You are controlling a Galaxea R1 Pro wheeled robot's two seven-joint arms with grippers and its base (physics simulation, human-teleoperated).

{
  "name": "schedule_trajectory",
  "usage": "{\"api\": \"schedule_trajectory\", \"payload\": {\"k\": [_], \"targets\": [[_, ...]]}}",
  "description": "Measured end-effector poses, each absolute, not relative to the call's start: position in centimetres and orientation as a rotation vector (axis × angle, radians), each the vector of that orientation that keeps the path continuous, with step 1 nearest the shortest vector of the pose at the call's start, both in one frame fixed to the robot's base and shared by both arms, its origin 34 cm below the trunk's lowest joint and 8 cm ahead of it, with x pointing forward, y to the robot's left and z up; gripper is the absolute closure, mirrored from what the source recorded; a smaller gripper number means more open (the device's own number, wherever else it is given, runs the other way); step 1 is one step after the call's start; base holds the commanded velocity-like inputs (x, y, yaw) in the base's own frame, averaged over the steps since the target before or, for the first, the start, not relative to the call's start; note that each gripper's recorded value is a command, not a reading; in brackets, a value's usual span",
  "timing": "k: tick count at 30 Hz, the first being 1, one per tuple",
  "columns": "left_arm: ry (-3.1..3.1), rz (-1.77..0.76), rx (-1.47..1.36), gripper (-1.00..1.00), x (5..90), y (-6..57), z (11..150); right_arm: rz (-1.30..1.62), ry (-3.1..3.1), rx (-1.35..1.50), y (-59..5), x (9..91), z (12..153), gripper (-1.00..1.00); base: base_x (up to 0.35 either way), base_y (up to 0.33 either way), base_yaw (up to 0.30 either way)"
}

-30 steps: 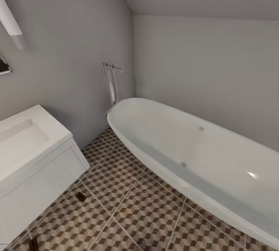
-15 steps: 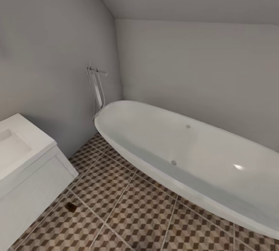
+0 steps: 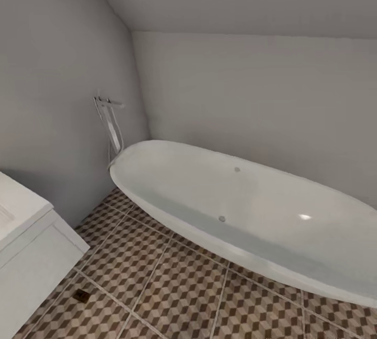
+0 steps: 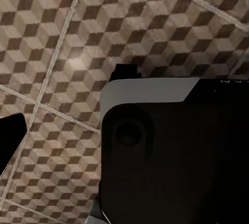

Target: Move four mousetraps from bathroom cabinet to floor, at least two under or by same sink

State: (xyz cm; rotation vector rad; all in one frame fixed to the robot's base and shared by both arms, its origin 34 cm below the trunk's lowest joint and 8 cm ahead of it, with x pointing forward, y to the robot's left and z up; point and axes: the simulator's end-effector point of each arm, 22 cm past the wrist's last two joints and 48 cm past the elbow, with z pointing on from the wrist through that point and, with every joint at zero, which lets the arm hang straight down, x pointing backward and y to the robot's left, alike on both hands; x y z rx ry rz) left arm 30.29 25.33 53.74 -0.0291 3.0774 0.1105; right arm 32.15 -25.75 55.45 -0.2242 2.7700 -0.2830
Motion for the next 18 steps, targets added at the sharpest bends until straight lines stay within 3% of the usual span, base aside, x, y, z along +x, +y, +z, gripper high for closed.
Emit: {"api": "schedule_trajectory", "payload": {"k": [18], "targets": [[3.056,0.126,-0.032,-1.0,31.11,26.06,54.14,-0.278,2.742,-0.218,-25.49,33.15,55.93,-1.0,0.0,0.0,-0.224]]}}
